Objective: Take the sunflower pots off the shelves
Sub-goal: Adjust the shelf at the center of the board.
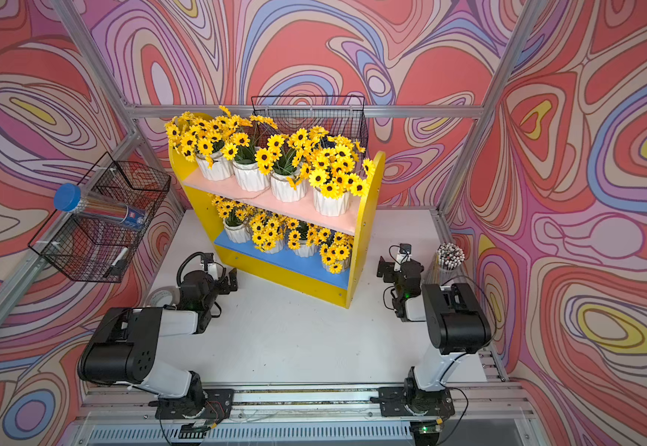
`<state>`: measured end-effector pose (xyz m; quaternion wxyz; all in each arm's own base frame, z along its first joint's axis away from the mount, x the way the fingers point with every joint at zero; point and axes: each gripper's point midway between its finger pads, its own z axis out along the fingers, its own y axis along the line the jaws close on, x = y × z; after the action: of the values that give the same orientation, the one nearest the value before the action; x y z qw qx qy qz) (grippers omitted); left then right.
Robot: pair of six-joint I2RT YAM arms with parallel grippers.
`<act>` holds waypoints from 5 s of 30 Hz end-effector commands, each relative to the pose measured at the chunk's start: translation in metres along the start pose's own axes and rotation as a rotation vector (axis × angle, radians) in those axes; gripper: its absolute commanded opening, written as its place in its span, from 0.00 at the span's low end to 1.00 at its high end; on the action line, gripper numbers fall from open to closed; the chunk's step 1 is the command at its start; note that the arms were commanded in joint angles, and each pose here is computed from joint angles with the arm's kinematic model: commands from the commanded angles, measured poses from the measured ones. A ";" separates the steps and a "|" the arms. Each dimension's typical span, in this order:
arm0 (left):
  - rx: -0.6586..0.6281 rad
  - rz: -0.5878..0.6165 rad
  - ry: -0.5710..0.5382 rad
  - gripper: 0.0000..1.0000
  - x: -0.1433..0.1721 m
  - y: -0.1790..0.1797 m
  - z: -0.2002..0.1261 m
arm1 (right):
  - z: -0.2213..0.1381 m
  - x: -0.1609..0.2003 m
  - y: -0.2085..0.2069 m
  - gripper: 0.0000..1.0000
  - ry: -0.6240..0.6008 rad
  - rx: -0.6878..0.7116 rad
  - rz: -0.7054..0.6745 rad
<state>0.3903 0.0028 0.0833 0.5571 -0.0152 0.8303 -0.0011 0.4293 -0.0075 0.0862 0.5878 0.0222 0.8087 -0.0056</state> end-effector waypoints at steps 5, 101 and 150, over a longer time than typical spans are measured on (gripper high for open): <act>0.003 0.010 -0.018 1.00 -0.005 0.000 0.001 | -0.002 -0.007 -0.003 0.98 -0.021 0.011 0.006; 0.181 -0.674 0.103 1.00 -0.075 -0.038 -0.182 | -0.180 -0.006 0.161 0.75 0.412 -0.273 0.502; -0.045 -0.599 0.177 1.00 -0.095 -0.008 -0.120 | -0.005 -0.056 0.095 0.56 0.364 -0.152 0.404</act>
<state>0.3029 -0.0110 0.2010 0.4327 -0.2748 0.8438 -0.1590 0.4021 0.1057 0.0960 0.3326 0.1121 0.9201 0.1739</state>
